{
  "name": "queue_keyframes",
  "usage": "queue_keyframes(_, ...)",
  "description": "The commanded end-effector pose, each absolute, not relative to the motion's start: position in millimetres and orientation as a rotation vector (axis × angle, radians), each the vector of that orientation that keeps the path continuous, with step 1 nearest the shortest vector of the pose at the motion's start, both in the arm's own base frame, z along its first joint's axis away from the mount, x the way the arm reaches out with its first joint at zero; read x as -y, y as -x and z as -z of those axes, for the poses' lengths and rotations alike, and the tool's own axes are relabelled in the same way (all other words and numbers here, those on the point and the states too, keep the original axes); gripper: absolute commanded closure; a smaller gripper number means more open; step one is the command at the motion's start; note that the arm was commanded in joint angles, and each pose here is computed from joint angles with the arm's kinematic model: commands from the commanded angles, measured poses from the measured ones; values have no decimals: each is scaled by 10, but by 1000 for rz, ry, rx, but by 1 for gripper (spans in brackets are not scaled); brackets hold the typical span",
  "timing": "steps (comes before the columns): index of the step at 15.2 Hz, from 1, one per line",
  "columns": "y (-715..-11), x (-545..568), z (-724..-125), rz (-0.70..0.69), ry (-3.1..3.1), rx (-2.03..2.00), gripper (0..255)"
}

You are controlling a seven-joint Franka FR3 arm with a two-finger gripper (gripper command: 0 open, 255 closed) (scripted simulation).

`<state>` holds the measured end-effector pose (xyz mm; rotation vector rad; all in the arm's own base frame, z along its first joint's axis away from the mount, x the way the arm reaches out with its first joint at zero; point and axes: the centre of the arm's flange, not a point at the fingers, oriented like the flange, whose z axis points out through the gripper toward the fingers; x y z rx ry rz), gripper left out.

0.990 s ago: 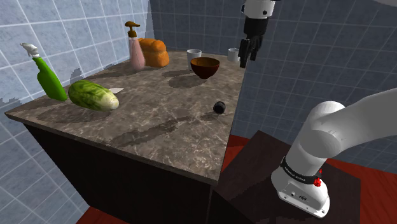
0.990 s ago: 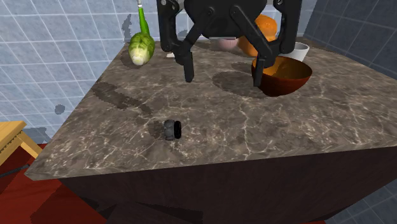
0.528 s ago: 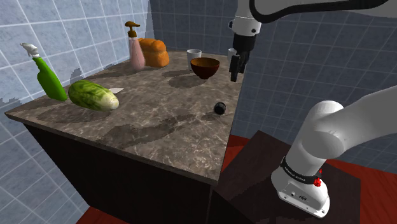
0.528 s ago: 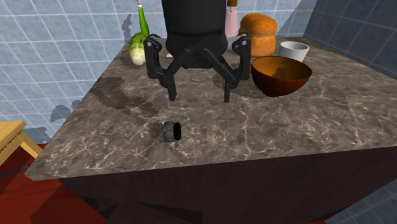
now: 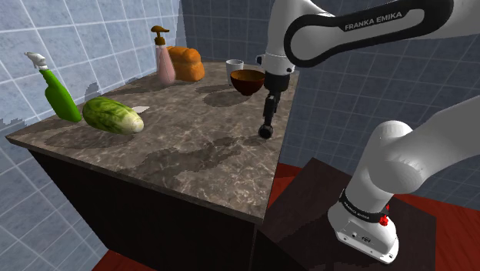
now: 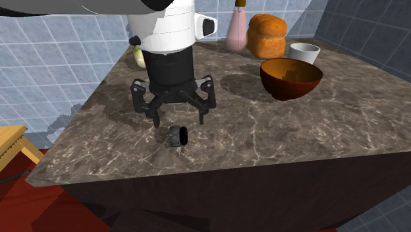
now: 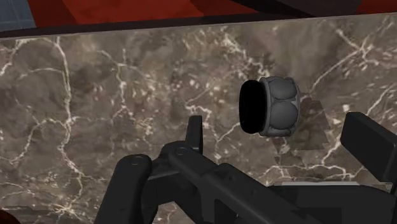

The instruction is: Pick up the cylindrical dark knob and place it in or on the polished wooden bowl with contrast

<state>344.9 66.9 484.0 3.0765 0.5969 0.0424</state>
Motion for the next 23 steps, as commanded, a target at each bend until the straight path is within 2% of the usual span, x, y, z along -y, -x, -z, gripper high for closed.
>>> queue_keyframes(1, -3451, -737, -4706, -45, -3074, -627, 0)
queue_keyframes(8, -3461, -738, -4359, -45, -3074, -627, 0)
queue_keyframes(15, -3461, -737, -4360, -45, -3074, -627, 0)
queue_keyframes(16, -3461, -737, -4360, -45, -3074, -627, 255)
queue_keyframes(23, -3461, -737, -4359, -45, -3074, -627, 255)
